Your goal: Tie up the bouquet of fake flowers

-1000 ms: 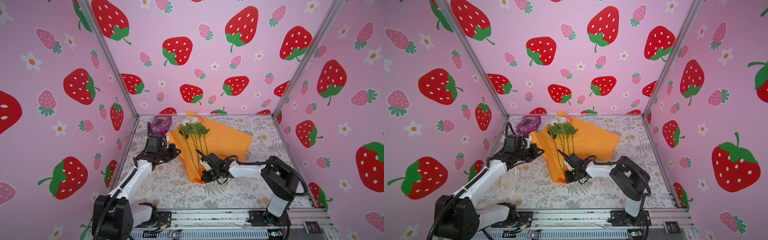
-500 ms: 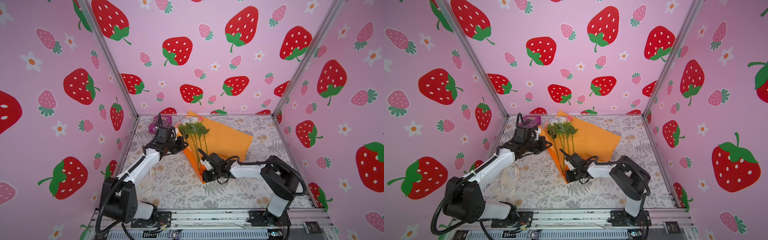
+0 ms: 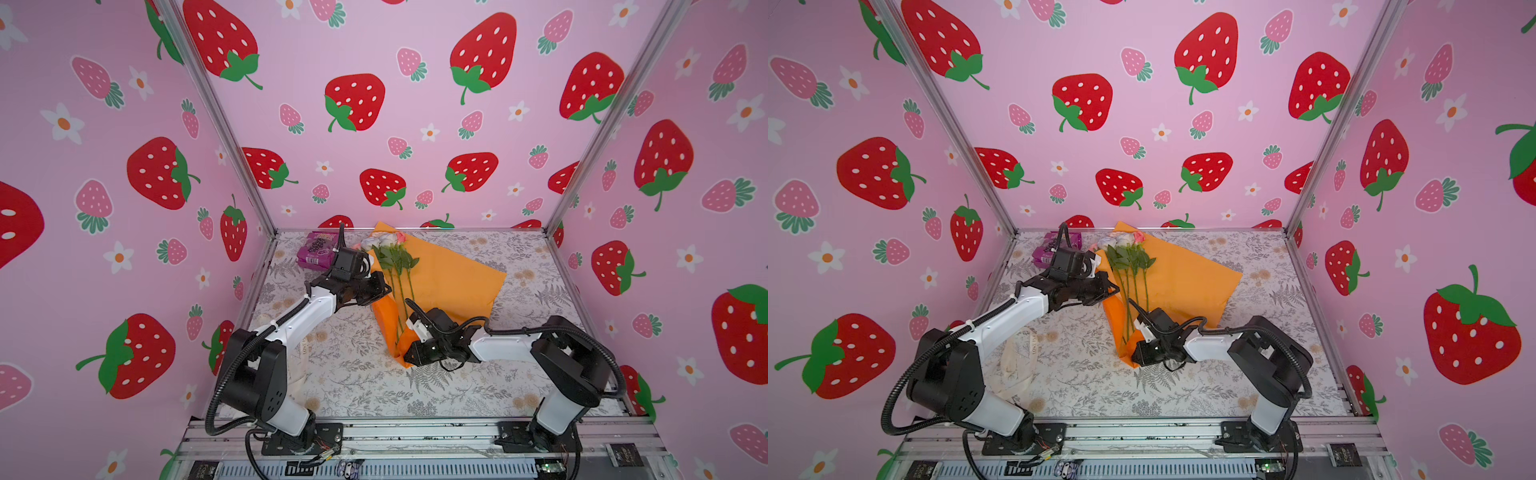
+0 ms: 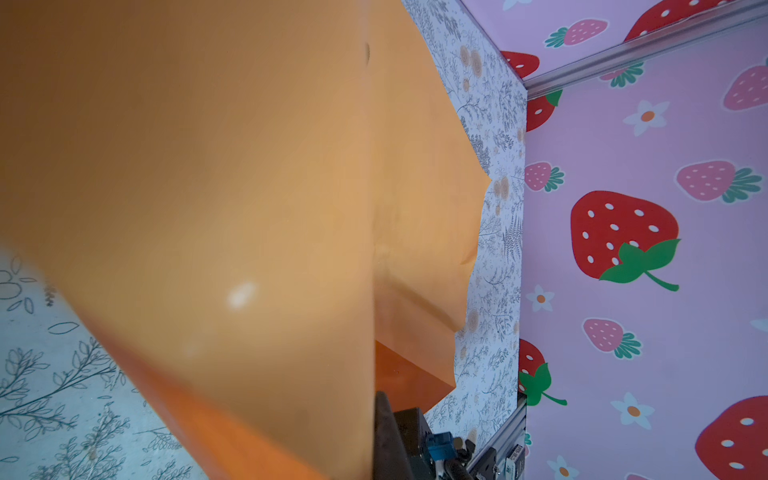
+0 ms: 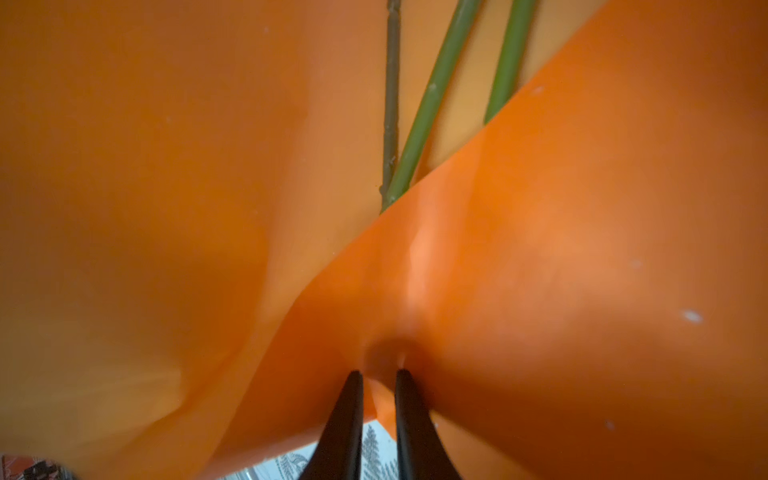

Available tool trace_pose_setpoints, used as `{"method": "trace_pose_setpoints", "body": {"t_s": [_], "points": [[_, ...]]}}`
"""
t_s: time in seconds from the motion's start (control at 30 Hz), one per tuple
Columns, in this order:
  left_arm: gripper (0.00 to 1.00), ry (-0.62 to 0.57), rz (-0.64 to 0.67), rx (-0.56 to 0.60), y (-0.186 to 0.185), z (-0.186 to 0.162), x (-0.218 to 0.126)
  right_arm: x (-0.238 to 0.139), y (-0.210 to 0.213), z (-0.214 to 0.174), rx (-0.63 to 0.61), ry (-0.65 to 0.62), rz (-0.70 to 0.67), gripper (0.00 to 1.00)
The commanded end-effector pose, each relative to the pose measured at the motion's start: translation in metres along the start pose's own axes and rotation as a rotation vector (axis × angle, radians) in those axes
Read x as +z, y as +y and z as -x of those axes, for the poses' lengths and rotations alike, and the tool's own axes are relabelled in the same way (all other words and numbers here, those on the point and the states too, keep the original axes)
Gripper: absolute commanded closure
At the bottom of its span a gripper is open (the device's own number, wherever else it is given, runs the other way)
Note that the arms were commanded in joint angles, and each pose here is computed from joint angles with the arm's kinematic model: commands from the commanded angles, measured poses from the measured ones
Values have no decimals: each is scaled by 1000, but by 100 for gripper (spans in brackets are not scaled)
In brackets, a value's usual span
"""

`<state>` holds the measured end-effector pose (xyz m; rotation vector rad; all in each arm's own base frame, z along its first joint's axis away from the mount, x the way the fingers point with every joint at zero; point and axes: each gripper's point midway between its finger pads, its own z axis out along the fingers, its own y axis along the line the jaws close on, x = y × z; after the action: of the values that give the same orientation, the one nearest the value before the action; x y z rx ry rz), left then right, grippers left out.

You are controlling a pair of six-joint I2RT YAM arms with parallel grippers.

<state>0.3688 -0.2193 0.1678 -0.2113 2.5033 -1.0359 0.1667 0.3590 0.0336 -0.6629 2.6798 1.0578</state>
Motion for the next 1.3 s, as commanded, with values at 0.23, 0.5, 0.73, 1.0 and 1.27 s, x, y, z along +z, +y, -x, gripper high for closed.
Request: {"method": "trace_pose_setpoints", "body": {"t_s": [0.23, 0.5, 0.73, 1.0, 1.27], "points": [[100, -48, -40, 11, -22, 22, 9, -21, -32, -5, 85, -47, -114, 82], [100, -28, -47, 16, -24, 20, 21, -49, -30, 8, 87, -151, -109, 79], [100, -17, -47, 27, -29, 20, 29, -81, -7, 29, 33, -279, -44, 58], [100, -8, -50, 25, -32, 20, 40, -84, 38, 49, -46, -275, 131, 44], [100, 7, -56, 34, -36, 18, 47, -65, 23, 61, 49, -252, 51, 42]]}}
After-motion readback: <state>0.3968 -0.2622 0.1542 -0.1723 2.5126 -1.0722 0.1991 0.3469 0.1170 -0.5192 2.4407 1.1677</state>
